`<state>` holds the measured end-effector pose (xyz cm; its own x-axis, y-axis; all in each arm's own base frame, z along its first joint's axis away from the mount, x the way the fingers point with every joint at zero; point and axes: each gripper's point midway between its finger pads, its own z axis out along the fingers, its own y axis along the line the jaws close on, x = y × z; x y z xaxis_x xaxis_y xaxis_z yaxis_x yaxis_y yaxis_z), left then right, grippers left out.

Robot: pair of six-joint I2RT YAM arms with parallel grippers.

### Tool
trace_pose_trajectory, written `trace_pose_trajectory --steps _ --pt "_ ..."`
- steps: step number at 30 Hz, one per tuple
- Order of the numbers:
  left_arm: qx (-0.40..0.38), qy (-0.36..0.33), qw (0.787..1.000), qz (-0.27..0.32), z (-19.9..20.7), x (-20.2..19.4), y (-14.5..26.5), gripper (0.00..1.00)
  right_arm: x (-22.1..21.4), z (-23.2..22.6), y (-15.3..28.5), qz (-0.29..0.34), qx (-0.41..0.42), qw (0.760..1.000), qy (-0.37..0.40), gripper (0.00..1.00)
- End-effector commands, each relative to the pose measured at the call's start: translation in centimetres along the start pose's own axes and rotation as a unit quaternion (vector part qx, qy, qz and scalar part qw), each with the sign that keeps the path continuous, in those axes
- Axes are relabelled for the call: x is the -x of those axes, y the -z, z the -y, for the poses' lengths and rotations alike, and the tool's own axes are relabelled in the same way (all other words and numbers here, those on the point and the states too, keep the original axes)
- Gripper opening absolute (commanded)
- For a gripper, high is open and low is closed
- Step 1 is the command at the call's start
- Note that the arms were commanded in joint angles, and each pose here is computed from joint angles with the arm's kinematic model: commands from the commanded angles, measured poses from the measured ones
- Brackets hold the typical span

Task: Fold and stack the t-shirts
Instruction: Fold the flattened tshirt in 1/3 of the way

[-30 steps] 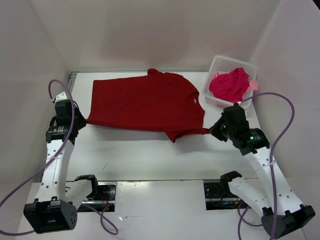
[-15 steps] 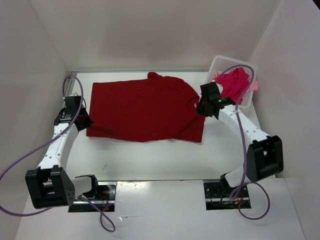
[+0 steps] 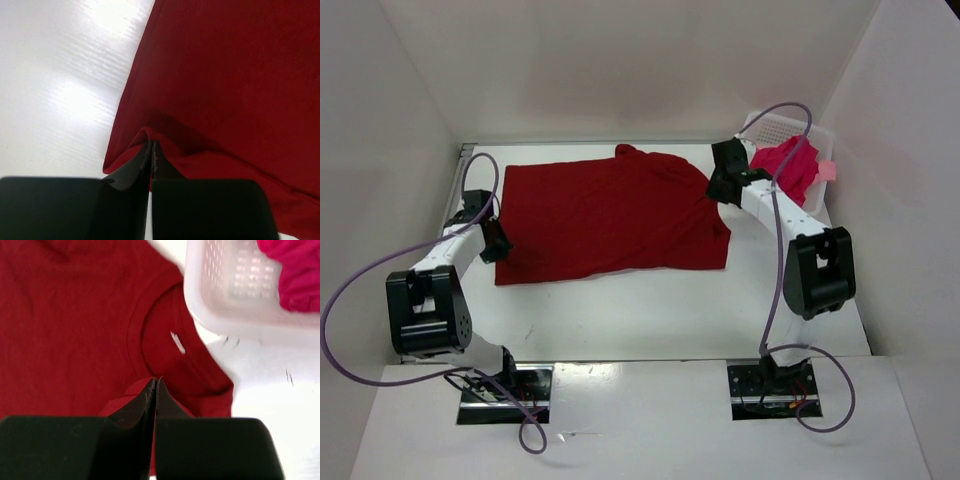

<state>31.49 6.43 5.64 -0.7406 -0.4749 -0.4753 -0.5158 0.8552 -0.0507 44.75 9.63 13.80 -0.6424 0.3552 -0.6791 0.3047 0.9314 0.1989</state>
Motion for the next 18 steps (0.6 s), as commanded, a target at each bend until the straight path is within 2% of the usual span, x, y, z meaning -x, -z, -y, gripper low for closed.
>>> trace_pose_trajectory --steps 1,7,14,18 --pt "-0.011 0.019 0.998 0.053 1.0 4.1 0.1 0.03 4.3 -1.2 -1.0 0.058 0.001 0.998 -0.003 0.0" --pt "-0.009 0.038 0.996 0.079 1.6 6.4 -0.1 0.03 6.1 -1.4 -2.9 0.067 -0.003 0.998 -0.009 0.0" --pt "-0.008 0.069 0.986 0.15 1.3 9.2 1.6 0.03 7.0 -1.2 -3.6 0.083 -0.009 0.996 -0.016 0.0" --pt "-0.001 0.066 0.989 0.135 1.6 9.1 -0.4 0.03 6.9 -1.1 -5.0 0.074 -0.012 0.997 -0.012 0.0"
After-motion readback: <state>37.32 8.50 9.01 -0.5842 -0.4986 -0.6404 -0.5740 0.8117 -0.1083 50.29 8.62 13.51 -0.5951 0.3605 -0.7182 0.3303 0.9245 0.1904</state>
